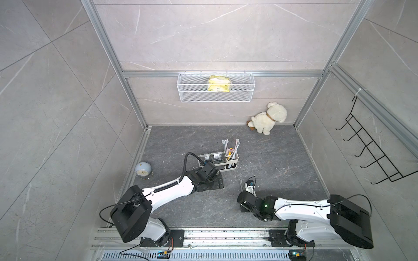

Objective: Place the toothbrush into the toothbrush holder
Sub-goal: Pick up the toothbrush from the center of the board.

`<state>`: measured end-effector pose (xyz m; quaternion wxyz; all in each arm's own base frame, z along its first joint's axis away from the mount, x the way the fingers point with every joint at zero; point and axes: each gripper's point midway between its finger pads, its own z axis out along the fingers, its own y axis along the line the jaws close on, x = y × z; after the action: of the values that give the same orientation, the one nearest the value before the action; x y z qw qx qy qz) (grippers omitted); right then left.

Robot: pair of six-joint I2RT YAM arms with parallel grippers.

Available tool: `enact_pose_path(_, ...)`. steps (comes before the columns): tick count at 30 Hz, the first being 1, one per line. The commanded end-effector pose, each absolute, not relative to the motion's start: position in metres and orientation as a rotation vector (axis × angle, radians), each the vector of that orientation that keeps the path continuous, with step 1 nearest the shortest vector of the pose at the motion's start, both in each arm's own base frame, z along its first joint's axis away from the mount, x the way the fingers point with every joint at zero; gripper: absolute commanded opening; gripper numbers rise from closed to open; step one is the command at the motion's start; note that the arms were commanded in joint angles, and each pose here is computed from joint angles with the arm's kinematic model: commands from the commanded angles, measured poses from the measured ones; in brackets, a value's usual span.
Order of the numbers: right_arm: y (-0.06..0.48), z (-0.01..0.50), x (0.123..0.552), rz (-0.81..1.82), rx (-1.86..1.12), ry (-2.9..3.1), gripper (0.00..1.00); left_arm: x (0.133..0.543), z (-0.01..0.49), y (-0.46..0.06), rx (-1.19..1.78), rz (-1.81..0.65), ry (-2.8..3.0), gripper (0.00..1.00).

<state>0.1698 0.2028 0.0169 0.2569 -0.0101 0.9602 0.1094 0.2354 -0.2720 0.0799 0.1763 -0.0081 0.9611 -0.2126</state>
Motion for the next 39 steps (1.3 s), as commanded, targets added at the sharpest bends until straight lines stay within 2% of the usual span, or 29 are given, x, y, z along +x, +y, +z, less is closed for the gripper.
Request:
enact_pose_path(1,0.199,0.008,0.155,0.356,-0.074,2.637,0.09,0.244,0.087,-0.309,-0.026,-0.782,2.672,0.9)
enact_pose_path(9,0.212,0.017,0.149,0.525,-0.13,2.596,0.08,0.239,0.073,-0.357,0.043,-0.829,2.699,0.9)
enact_pose_path(23,0.22,0.042,0.148,0.623,-0.192,2.523,0.07,0.232,0.055,-0.394,0.016,-0.963,2.708,0.88)
enact_pose_path(32,0.223,0.049,0.153,0.629,-0.19,2.49,0.07,0.23,0.053,-0.404,-0.02,-1.03,2.7,0.63)
enact_pose_path(35,0.224,0.053,0.155,0.639,-0.184,2.468,0.06,0.23,0.052,-0.403,-0.034,-1.037,2.701,0.42)
enact_pose_path(39,0.225,0.056,0.157,0.648,-0.18,2.449,0.06,0.23,0.049,-0.405,-0.045,-1.046,2.702,0.26)
